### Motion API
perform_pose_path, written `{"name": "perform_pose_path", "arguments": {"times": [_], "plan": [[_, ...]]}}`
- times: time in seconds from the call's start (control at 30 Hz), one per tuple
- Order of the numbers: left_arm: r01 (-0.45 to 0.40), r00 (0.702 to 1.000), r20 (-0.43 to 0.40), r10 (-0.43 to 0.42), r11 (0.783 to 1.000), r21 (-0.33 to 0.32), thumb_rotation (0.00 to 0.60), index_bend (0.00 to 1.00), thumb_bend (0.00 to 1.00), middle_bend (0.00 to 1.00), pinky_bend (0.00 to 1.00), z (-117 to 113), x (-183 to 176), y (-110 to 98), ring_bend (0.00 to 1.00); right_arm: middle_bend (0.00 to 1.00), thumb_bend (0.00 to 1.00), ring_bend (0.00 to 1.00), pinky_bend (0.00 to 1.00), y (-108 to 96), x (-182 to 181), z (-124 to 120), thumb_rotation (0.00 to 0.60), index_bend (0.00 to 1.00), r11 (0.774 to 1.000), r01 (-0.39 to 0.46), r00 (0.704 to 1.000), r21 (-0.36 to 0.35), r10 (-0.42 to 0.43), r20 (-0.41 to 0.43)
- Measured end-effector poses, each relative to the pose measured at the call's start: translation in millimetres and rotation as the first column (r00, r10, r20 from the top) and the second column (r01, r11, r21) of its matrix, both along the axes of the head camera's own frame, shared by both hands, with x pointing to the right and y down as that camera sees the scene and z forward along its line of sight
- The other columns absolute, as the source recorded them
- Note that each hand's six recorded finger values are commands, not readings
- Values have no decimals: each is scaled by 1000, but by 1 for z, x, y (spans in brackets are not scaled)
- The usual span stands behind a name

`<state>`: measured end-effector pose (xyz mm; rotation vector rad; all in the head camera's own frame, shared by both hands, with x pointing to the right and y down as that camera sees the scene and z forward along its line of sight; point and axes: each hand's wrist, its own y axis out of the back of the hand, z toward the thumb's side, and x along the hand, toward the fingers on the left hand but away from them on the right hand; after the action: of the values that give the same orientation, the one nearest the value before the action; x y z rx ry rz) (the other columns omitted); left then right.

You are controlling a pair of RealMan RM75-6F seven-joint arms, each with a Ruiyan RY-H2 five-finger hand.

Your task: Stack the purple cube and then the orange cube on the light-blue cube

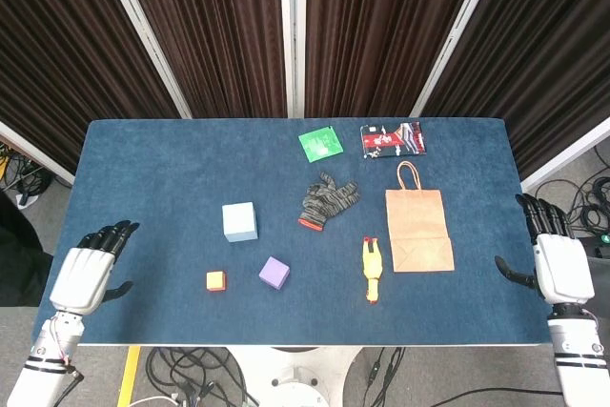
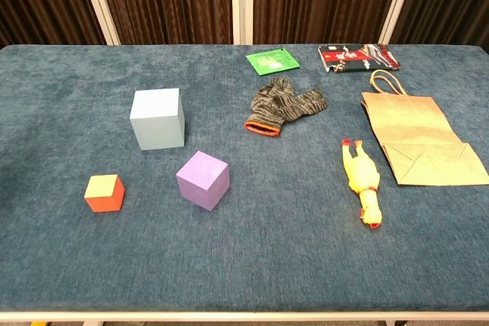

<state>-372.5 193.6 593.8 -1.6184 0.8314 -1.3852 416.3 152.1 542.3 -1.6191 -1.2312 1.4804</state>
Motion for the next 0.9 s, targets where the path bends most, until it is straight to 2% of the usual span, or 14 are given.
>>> {"name": "perform_pose_path", "arguments": {"times": [0.3, 0.53, 0.67, 0.9], "plan": [[4, 1000, -8, -4, 1000, -13, 600, 196, 113, 256, 322, 3, -1, 3, 224, 57, 152, 0, 0, 0, -1, 0, 600, 20, 1000, 3, 1000, 0, -3, -2], [-21, 998, -66, 19, 999, -43, 600, 196, 113, 266, 331, 5, 18, 3, 225, 57, 152, 0, 0, -1, 0, -1, 600, 20, 1000, -3, 1000, 4, 3, 2], [-67, 992, -108, 58, 994, -82, 600, 197, 113, 266, 333, 7, 40, 7, 225, 57, 152, 0, 0, 0, 1, -1, 600, 21, 1000, -4, 1000, -2, 4, 3], [-206, 972, -133, 192, 974, -94, 600, 198, 113, 266, 334, 9, 81, 13, 224, 58, 153, 0, 0, -3, 5, -3, 600, 20, 1000, -23, 999, 0, 23, 23]]}}
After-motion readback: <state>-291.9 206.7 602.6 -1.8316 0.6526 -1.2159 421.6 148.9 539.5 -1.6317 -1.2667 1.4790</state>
